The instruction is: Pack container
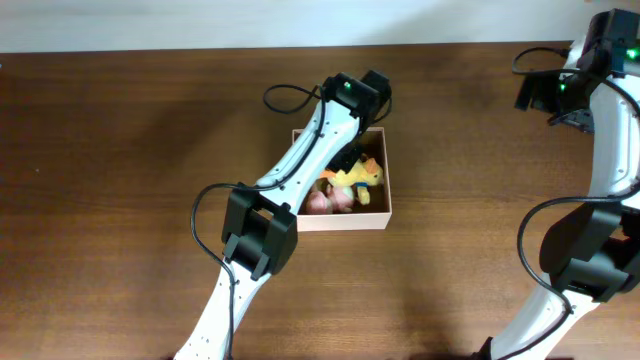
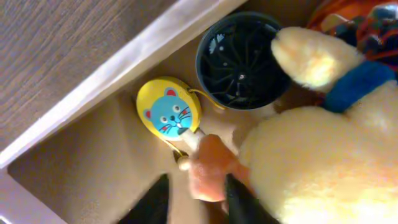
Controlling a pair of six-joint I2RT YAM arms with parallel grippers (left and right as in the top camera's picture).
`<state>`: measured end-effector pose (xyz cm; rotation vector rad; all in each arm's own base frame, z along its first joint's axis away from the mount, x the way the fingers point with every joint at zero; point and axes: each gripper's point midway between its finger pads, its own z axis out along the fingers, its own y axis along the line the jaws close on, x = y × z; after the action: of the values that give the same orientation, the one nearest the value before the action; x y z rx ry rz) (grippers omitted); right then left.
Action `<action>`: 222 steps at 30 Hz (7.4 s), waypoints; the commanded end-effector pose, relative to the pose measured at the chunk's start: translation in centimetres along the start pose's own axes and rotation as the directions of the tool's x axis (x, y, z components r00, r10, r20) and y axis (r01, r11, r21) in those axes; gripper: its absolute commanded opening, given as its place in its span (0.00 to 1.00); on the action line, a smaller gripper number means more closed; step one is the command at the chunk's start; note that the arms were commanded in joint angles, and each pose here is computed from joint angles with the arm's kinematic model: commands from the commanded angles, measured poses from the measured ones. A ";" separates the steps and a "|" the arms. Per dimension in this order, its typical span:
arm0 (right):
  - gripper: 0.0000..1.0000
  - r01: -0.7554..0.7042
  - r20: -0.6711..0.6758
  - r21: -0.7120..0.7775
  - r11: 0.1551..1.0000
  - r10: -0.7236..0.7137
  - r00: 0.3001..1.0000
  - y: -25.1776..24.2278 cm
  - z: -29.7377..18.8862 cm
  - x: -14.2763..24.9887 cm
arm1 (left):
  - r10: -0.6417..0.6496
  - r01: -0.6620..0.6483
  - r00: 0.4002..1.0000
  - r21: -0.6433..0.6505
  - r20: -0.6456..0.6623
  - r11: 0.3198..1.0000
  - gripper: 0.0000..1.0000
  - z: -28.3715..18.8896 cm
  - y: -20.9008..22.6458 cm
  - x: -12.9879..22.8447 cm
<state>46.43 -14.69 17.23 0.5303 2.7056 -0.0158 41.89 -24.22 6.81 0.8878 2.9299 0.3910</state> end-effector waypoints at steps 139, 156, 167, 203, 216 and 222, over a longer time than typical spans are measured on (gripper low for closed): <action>0.99 0.002 -0.011 -0.006 1.000 -0.002 1.000 0.3 0.5 0.2 | -0.538 0.707 0.288 0.203 0.792 0.677 0.99 -35.9 29.5 16.3; 0.99 0.002 -0.011 -0.006 1.000 -0.002 1.000 0.3 0.5 0.2 | -0.501 0.745 0.116 0.258 0.857 0.614 0.99 -29.6 29.6 20.7; 0.99 0.002 -0.011 -0.006 1.000 -0.002 1.000 0.3 0.5 0.2 | -0.443 0.726 0.021 0.291 0.896 0.623 0.99 -20.7 24.4 24.3; 0.99 0.002 -0.011 -0.006 1.000 -0.002 1.000 0.3 0.5 0.2 | -0.308 0.682 -0.178 0.343 0.935 0.646 0.99 -8.5 16.3 30.0; 0.99 0.002 -0.011 -0.006 1.000 -0.002 1.000 0.3 0.5 0.2 | -0.361 0.732 -0.039 0.272 0.932 0.624 0.99 -4.5 16.0 31.0; 0.99 0.002 -0.011 -0.006 1.000 -0.002 1.000 0.3 0.5 0.2 | -0.345 0.732 -0.021 0.249 0.939 0.634 0.99 -4.5 15.9 31.0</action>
<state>46.44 -14.69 17.22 0.5308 2.7055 -0.0157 24.15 4.63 16.00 -0.2677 1.6168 0.1079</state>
